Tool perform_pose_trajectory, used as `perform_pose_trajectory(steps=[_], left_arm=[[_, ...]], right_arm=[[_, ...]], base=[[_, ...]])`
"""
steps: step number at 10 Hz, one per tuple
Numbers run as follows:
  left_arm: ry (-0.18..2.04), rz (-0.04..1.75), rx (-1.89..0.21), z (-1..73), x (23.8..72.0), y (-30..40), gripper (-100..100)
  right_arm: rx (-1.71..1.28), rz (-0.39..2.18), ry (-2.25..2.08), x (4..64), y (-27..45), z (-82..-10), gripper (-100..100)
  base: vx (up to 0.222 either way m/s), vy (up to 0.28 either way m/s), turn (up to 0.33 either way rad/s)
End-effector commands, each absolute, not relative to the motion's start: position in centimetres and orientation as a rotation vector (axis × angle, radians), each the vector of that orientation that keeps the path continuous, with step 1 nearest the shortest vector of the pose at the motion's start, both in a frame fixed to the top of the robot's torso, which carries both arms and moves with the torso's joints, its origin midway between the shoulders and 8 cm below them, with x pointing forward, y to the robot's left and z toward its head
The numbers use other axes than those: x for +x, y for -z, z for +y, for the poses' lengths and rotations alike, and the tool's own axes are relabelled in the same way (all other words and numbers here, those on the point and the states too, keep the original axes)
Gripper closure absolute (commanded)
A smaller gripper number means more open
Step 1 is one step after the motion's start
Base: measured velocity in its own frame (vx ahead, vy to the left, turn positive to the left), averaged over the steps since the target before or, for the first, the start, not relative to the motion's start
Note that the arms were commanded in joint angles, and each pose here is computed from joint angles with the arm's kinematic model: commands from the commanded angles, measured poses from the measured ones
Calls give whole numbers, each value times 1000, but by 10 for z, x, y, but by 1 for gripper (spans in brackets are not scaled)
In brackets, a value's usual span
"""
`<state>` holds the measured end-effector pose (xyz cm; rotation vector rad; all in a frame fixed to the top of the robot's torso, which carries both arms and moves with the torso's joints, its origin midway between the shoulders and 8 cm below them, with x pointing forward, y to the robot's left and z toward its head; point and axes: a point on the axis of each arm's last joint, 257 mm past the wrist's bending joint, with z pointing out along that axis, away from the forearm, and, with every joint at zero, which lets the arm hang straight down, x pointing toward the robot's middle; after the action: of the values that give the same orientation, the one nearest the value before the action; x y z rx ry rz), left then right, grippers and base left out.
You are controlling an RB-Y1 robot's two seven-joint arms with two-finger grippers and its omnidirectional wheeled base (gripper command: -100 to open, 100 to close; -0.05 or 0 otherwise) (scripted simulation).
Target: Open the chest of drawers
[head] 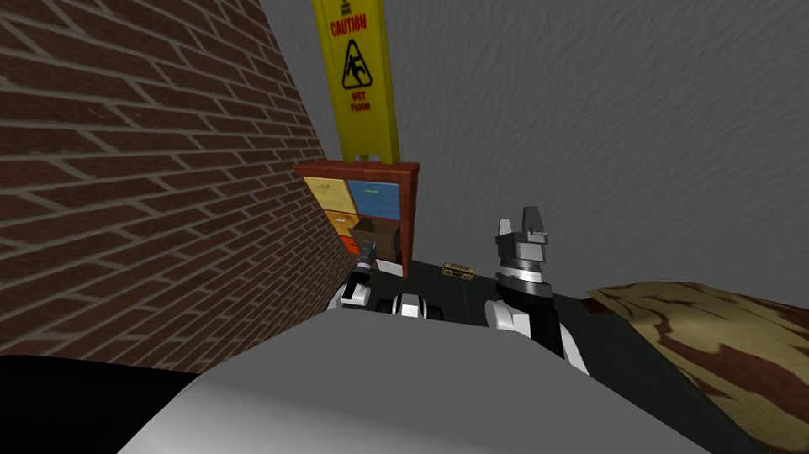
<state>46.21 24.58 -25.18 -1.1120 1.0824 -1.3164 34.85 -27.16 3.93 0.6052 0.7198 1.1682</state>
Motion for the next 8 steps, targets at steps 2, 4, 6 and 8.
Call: perform_pose_trajectory(steps=[2, 4, 6, 8], left_arm=[[1320, 1086, -1112, 246, 468, 236, -100], [1321, 1087, -1112, 247, 473, 225, -100], [1322, 1089, -1111, 248, 477, 214, -100], [1324, 1090, -1110, 248, 481, 203, -100]], right_arm=[[605, 720, -1168, 348, -39, -272, 0], [605, 720, -1168, 348, -39, -272, 0], [605, 720, -1168, 348, -39, -272, 0], [605, 720, -1168, 348, -39, -272, 0]], base=[[-62, 2, 15], [3, -19, 1], [-4, -9, 7], [-25, -6, 4]])
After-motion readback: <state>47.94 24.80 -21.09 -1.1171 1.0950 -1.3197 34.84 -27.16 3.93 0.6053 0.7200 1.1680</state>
